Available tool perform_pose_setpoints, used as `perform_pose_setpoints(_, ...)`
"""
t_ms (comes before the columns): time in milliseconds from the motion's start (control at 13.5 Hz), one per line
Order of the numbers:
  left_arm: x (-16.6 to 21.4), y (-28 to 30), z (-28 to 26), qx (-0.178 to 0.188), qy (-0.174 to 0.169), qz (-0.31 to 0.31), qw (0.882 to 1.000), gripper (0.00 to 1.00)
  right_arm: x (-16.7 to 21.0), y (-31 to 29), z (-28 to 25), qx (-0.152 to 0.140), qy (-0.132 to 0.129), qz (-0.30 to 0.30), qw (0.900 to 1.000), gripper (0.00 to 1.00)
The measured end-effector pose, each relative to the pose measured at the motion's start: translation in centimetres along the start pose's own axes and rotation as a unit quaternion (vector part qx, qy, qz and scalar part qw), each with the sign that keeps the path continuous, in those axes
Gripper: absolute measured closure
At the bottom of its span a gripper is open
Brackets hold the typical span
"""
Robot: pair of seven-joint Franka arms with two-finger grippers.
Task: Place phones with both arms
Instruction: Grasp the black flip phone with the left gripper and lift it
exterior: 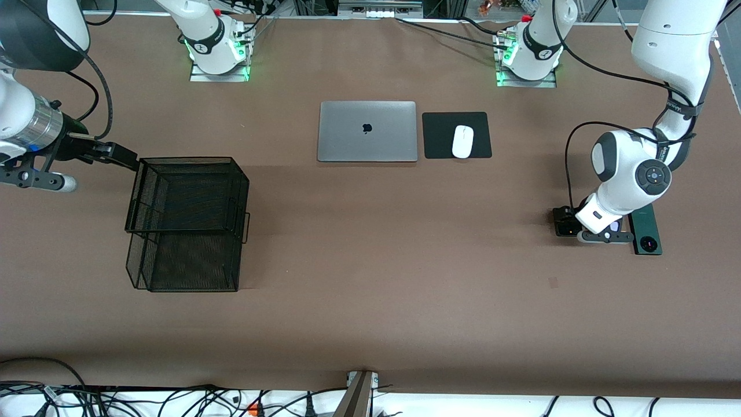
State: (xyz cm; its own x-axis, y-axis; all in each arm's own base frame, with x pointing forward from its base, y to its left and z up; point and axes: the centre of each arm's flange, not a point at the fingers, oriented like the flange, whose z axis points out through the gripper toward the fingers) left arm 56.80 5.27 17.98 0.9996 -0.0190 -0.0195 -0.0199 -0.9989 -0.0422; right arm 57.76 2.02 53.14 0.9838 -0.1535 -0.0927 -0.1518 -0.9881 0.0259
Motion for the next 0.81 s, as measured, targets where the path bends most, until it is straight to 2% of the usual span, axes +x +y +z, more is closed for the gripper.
perform_pose_setpoints(443,-0.2,1.3,2.1,-0.004,0.004,-0.036,0.999,0.0,0.0,0.0,0.0,0.0,-0.002,0.0,1.0,0.0)
perform_pose_setpoints(517,-0.2,1.4,2.0,-0.004,0.005,-0.041,0.999,0.07,0.0,0.0,0.0,0.0,-0.002,0.0,1.0,0.0)
perform_pose_setpoints(590,-0.2,1.4,2.1,-0.004,0.005,-0.046,0.999,0.07,0.0,0.0,0.0,0.0,-0.002,0.0,1.0,0.0)
perform_pose_setpoints(664,-0.1,1.4,1.9,-0.004,0.006,-0.051,0.999,0.15,0.0,0.0,0.0,0.0,-0.002,0.0,1.0,0.0)
perform_pose_setpoints(812,-0.1,1.3,1.5,-0.004,0.009,-0.054,0.999,0.2,0.0,0.0,0.0,0.0,-0.002,0.0,1.0,0.0)
